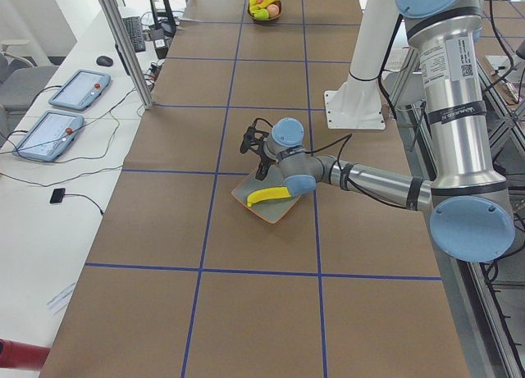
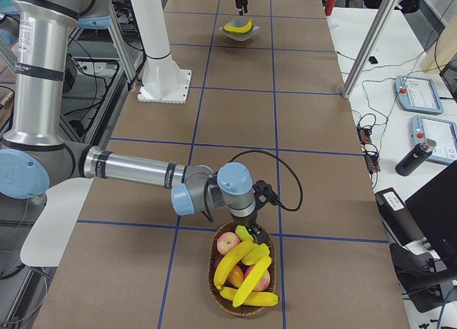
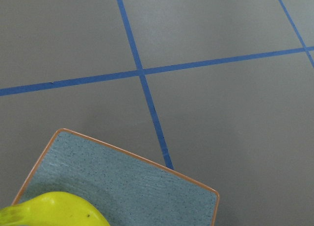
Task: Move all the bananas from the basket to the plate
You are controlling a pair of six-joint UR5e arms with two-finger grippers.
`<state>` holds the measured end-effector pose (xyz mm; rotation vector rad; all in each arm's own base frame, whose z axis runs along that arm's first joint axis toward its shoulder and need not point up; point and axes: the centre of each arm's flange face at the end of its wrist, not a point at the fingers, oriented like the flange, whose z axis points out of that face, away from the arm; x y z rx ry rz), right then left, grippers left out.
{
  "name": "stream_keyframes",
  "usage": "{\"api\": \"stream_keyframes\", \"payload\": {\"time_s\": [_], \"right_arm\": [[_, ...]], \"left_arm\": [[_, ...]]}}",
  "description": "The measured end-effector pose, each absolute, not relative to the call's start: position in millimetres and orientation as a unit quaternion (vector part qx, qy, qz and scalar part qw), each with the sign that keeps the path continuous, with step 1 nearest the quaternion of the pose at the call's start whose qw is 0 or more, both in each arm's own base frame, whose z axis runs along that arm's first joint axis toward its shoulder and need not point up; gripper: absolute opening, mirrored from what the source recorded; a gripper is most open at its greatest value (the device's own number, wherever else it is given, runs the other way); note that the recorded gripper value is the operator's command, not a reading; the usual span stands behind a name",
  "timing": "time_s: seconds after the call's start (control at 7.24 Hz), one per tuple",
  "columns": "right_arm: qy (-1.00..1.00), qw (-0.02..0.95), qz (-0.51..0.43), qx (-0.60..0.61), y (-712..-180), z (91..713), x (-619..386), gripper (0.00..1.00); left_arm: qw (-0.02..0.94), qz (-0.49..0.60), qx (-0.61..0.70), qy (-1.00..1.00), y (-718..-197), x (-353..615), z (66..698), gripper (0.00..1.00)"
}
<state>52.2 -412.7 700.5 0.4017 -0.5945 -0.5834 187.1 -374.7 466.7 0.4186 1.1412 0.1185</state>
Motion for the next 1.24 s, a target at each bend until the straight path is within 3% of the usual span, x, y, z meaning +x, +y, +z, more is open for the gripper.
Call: {"api": "stream_keyframes", "payload": {"time_s": [0.41,0.55,0.83,1.11,1.24], "right_arm": [[-0.261,0.889,-0.33,0.181,-374.9,767.2,57.7,0.98],[-0.257,0.89,-0.332,0.179,-375.1,775.2,58.1,0.88],[-0.249,0.892,-0.334,0.177,-382.4,779.9,58.0,0.79],[-0.247,0.892,-0.336,0.174,-389.7,783.4,56.6,0.49],[-0.248,0.892,-0.336,0.172,-389.8,785.6,55.6,0.45]], "left_arm": [[0.818,0.056,0.199,0.537,-375.9,187.9,464.9,1.0],[0.818,0.056,0.199,0.537,-375.9,188.0,464.6,1.0],[0.818,0.056,0.199,0.537,-375.8,187.9,464.7,1.0],[0.817,0.056,0.2,0.537,-375.8,187.6,464.1,1.0],[0.817,0.056,0.201,0.537,-375.7,187.5,463.9,1.0]]}}
